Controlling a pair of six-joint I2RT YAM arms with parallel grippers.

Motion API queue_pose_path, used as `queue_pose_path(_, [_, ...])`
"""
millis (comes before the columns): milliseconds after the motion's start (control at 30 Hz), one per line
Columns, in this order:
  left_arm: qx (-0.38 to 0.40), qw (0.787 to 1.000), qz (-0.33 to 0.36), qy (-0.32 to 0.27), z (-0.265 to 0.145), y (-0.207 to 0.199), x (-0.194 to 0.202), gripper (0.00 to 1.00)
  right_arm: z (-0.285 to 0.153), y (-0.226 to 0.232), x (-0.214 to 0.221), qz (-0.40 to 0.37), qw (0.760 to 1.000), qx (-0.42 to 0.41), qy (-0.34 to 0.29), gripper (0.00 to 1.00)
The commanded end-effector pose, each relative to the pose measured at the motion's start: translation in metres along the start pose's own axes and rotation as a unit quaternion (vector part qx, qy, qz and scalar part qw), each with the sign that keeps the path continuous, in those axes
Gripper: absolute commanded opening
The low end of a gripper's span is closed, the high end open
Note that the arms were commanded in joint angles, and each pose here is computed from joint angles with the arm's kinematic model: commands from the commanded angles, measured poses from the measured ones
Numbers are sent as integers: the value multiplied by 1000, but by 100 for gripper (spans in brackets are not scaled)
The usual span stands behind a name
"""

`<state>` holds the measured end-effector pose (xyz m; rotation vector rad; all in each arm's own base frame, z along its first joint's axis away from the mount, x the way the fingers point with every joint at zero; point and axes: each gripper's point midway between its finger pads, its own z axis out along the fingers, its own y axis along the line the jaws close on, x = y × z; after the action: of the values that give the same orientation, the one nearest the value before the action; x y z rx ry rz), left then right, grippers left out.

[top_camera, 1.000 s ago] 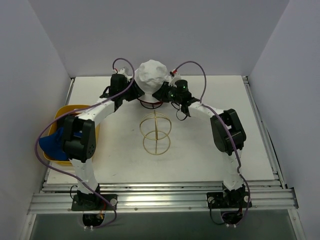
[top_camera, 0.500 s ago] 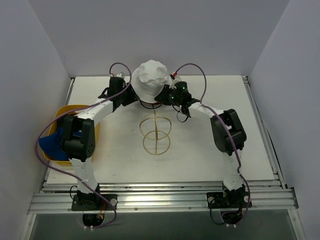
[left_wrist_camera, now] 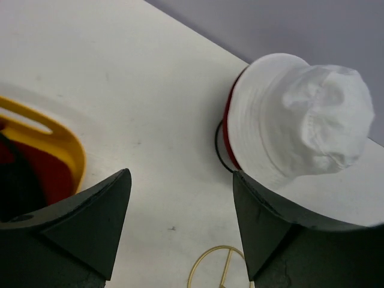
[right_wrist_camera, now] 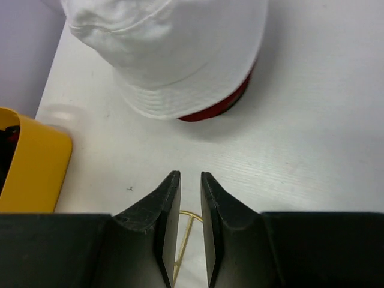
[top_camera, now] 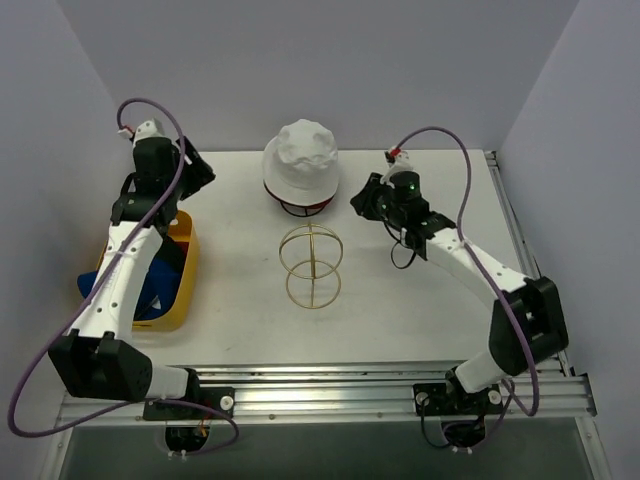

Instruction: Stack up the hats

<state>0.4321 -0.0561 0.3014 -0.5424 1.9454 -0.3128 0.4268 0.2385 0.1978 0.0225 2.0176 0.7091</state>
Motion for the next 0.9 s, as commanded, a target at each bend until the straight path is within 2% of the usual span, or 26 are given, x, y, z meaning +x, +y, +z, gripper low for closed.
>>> queue_pose_path(0, [-89,996,17,16,-19,56,5,78,-50,-30,-20,-13,996,73,-44,18])
queue_pose_path(33, [-107,994,16,21,-27,68,5,79,-73,-24,-35,-16,995,68,-68,18])
queue_pose_path(100, [-156,988,8,15,-36,100,-6,84,-94,-35,-33,-13,994,80,-75,19])
queue_pose_path(133, [-184,983,4,26,-42,117,-4,84,-116,-27,-46,-11,992,68,-104,19])
queue_pose_path(233, [-245,968,-25,48,-54,164,1,85,-145,-13,-54,-1,990,27,-136,19])
queue_pose_path(333, [-304,949,-48,70,-67,203,16,85,-153,4,-53,2,990,-20,-143,20])
queue_pose_path(533, [-362,930,-34,56,-97,228,26,86,-147,10,-48,1,991,-40,-127,21])
queue_pose_path(867, [-361,930,-65,43,-106,236,53,82,-146,12,-49,0,990,-47,-131,21])
